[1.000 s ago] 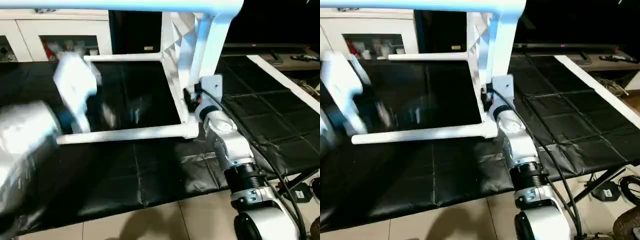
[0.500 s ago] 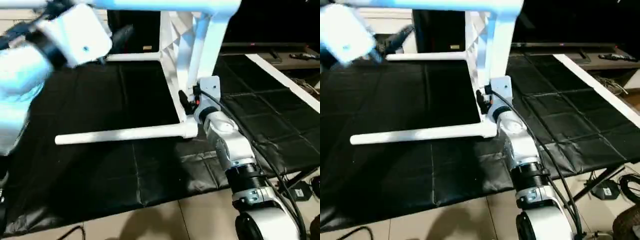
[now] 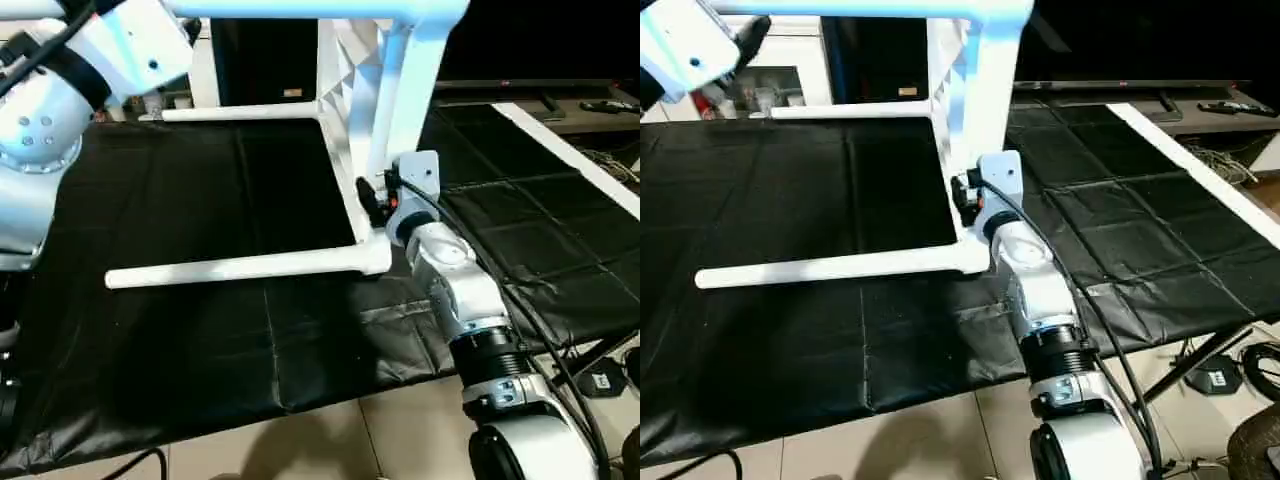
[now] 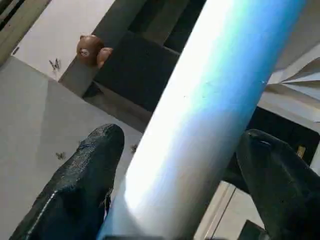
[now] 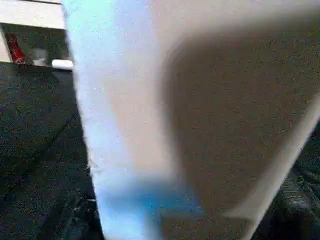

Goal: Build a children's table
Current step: Flip table

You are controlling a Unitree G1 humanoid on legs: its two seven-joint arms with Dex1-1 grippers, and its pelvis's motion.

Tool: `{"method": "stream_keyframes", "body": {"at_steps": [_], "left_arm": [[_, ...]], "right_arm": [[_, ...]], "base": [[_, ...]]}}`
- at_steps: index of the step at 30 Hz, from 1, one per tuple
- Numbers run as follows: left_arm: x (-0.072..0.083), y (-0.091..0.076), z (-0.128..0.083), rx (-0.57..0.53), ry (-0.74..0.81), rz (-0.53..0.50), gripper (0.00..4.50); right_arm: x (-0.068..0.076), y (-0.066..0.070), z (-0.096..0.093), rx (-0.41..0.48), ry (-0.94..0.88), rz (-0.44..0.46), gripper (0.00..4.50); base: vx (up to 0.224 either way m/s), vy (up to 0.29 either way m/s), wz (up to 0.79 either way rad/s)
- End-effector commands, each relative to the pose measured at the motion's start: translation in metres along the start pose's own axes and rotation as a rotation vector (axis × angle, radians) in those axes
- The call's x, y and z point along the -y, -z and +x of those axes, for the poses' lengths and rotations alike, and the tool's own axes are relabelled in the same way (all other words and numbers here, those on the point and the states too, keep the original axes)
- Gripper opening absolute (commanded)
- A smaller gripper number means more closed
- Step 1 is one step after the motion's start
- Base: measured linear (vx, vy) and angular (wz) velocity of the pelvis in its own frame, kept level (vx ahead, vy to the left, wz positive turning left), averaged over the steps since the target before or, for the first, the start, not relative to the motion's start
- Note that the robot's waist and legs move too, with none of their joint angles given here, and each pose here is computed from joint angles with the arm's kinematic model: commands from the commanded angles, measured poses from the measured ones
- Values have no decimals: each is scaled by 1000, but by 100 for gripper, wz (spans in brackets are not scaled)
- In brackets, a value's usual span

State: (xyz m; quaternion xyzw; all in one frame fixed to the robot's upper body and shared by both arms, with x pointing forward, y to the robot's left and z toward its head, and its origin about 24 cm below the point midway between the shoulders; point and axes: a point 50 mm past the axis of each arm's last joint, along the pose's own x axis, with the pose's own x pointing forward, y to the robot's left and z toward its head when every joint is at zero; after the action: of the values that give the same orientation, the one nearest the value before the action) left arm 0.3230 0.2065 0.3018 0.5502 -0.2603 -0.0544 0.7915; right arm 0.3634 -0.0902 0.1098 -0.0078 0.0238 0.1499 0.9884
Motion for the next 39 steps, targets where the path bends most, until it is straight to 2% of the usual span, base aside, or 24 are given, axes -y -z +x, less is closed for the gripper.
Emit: {"method": "stream_keyframes", "body": {"at_steps": [1,7,10,16,19,26,34,39], "left_arm": [[-5,-3,1,7,-37,16,346],[-2,-2,-1,12,-23,24,286],[0,-3,-1,27,-5,31,266],[4,5,-7,-8,23,59,238],[-2,15,-15,-56,2,76,231],[-6,18,-17,-64,-3,75,215],[-8,21,-16,-69,-3,66,211],[-10,26,-21,-90,-16,18,209]], "right_arm": [[-2,-1,1,14,-27,-2,239],[-3,-2,1,22,-33,-8,205],[-4,-3,2,26,-36,-18,199],[-4,-5,2,34,-37,-32,198],[-5,-7,2,49,-38,-51,198],[-9,-12,3,82,-62,-97,197],[-5,-20,2,120,-81,-131,197],[1,-43,1,204,-145,-224,197]], "base": [[0,0,0],[0,0,0],[0,0,0],[0,0,0],[0,0,0],[0,0,0],[0,0,0],[0,0,0]]}}
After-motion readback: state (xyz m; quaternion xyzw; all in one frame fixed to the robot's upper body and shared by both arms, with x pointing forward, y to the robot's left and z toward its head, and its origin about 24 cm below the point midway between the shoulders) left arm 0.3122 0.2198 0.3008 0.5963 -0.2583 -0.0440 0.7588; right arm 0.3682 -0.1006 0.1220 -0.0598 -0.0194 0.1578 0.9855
